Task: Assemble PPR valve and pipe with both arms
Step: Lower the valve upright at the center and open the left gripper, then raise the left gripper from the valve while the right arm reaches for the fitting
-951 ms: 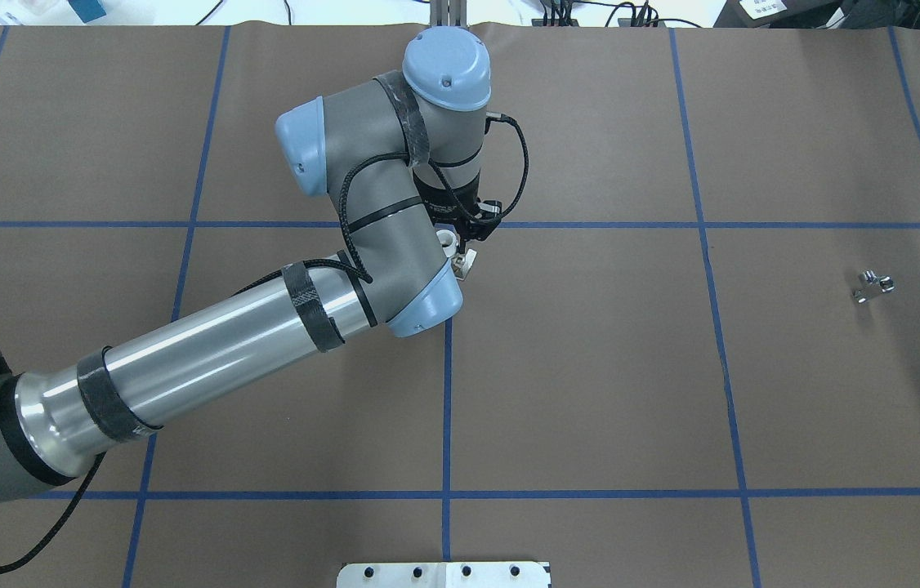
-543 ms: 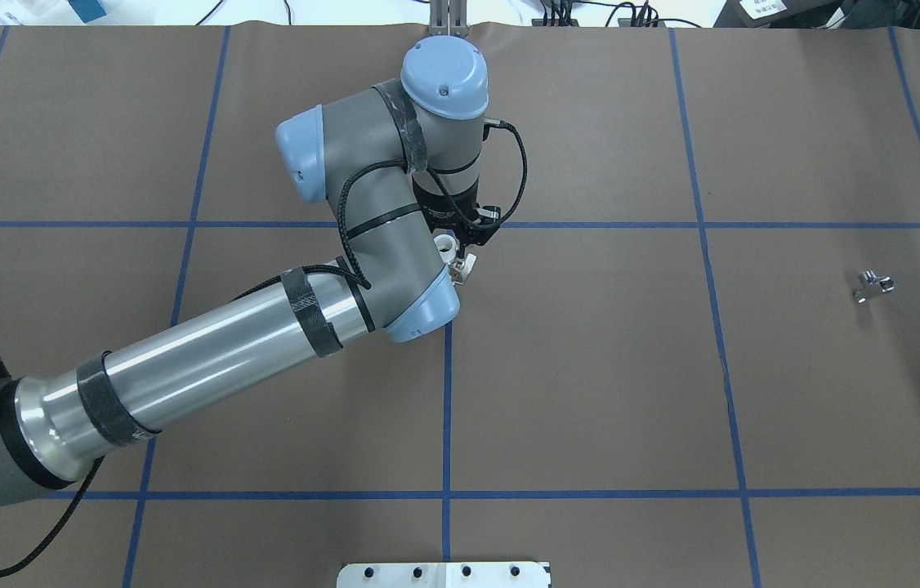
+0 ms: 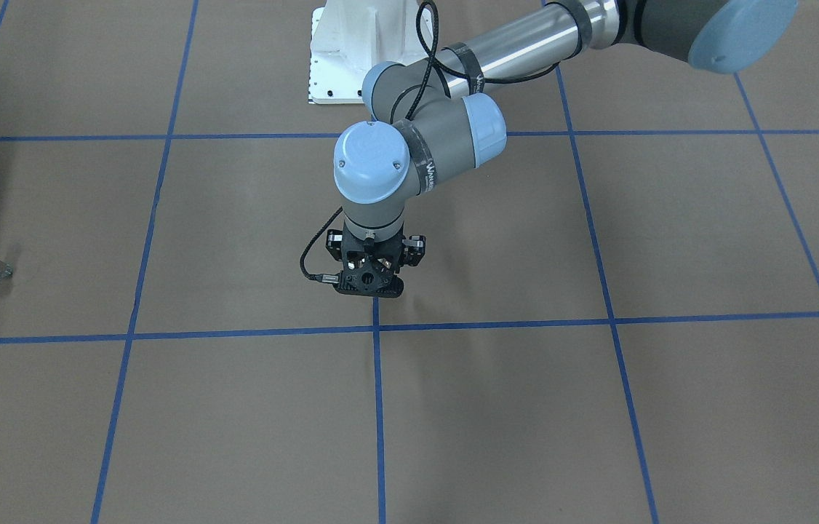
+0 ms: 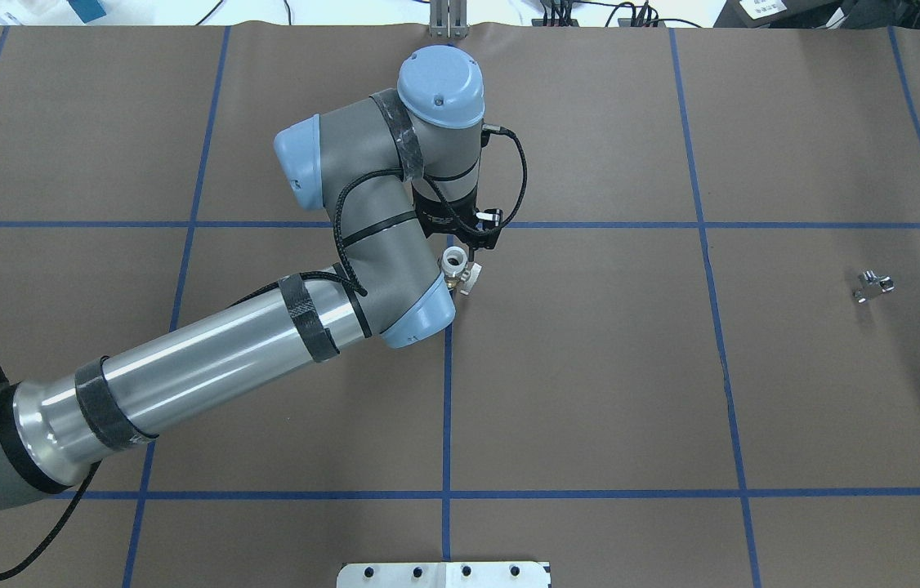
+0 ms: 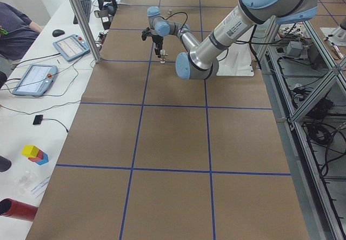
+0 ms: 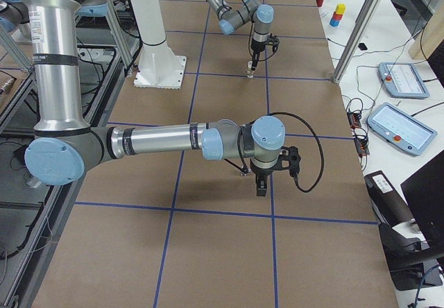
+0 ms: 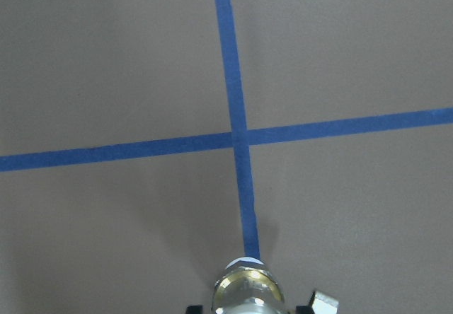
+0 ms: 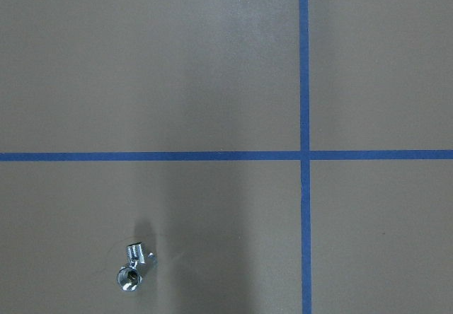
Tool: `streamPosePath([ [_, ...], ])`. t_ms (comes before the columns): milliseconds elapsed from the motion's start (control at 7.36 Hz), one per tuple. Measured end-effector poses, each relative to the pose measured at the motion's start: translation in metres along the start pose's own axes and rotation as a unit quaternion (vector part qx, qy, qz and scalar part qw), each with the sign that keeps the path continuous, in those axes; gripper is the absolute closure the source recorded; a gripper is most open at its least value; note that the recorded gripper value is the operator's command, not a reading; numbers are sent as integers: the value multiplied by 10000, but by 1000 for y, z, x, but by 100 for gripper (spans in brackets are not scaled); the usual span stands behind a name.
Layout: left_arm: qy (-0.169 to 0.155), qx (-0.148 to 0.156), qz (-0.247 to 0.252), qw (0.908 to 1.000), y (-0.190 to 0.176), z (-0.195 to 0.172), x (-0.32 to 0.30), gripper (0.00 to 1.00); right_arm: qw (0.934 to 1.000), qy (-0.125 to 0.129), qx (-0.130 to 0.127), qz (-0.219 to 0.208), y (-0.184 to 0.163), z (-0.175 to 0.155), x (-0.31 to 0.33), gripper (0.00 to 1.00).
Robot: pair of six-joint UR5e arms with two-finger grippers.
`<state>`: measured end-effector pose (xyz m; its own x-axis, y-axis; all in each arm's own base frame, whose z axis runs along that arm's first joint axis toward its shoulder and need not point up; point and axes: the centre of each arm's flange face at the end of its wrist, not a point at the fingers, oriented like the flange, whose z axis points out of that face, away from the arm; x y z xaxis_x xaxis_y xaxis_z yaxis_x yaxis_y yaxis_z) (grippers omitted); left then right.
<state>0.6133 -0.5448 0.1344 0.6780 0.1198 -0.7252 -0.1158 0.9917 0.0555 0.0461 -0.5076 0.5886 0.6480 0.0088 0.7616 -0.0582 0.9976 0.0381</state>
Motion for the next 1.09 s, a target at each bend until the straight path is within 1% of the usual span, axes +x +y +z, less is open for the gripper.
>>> streamPosePath([
  [543,65,80,-14,9999,-4,-10,-1,0,10000,68,-21,-32,-1,3,-3,1],
  [679,101,163,-61,9998,-12,-26,-8,0,9999,106,-22,-61,-1,4,-4,1],
  [815,159,279,-145,9994,-26,-50,-24,0,9997,223,-25,-128,0,7,-6,1],
  [951,224,375,-204,9988,-40,-76,-54,0,9991,357,-32,-206,2,11,-7,1],
  [1087,269,437,-159,9986,-48,-93,-94,0,9985,423,-65,-334,2,20,-17,1],
])
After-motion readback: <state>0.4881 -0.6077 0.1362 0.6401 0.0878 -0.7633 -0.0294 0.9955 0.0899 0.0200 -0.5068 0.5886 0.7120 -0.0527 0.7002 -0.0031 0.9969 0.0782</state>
